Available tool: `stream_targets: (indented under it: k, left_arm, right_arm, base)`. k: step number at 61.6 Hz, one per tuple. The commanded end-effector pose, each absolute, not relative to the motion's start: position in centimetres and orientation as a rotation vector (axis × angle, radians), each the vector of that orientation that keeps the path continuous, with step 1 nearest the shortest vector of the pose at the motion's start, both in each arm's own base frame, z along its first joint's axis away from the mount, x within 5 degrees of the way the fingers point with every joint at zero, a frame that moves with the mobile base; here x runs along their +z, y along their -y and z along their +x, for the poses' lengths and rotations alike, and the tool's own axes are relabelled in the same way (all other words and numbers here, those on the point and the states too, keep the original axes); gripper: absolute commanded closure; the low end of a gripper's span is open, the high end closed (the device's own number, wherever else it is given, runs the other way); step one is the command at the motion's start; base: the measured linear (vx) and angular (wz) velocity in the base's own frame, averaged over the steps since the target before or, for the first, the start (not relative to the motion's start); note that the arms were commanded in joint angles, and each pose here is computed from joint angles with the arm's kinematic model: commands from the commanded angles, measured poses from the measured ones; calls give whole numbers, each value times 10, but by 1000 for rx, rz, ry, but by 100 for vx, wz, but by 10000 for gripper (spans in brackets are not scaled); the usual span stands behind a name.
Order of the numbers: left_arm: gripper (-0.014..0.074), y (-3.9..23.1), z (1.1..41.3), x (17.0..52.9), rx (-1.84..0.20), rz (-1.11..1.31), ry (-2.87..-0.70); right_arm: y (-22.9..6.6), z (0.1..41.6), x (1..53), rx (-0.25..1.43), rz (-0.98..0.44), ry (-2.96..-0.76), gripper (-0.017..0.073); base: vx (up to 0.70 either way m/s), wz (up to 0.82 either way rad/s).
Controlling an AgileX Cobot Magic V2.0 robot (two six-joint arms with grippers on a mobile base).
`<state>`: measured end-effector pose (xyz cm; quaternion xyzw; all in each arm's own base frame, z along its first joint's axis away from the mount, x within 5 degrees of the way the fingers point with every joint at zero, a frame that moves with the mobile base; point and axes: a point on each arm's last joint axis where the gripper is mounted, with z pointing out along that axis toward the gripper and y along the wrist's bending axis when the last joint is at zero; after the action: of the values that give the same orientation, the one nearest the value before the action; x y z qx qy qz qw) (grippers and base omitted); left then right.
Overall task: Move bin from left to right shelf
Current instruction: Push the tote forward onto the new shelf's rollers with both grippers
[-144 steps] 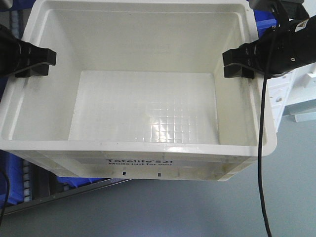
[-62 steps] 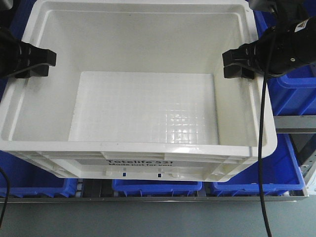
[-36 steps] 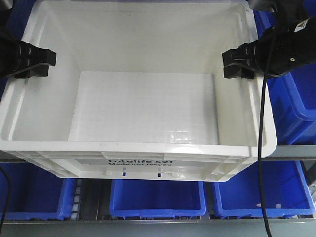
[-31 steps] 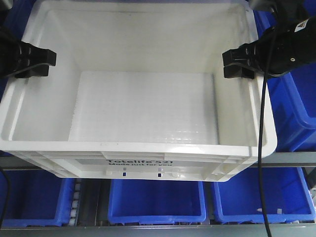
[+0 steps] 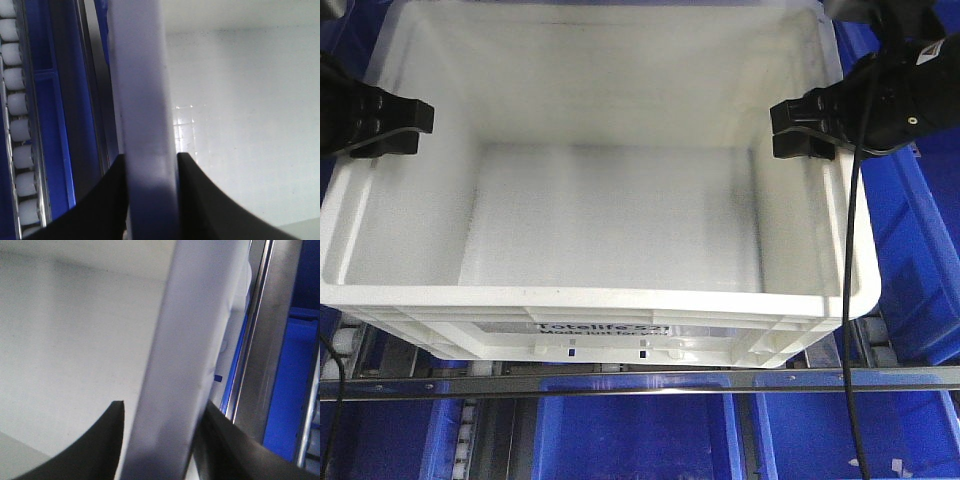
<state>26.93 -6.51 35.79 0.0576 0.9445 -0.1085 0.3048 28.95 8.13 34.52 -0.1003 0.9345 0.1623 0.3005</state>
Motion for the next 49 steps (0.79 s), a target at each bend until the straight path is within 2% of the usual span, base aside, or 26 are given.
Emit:
stream_targets:
  k: [1, 49]
  left_arm:
    - [598, 68, 265, 389, -333, 157, -2317]
    - [598, 68, 265, 389, -333, 157, -2317]
  right_arm:
    - [-80, 286, 376, 431, -267, -2305, 564]
    - [-80, 286, 376, 431, -267, -2305, 564]
  base:
    - [10, 2]
    - [2, 1]
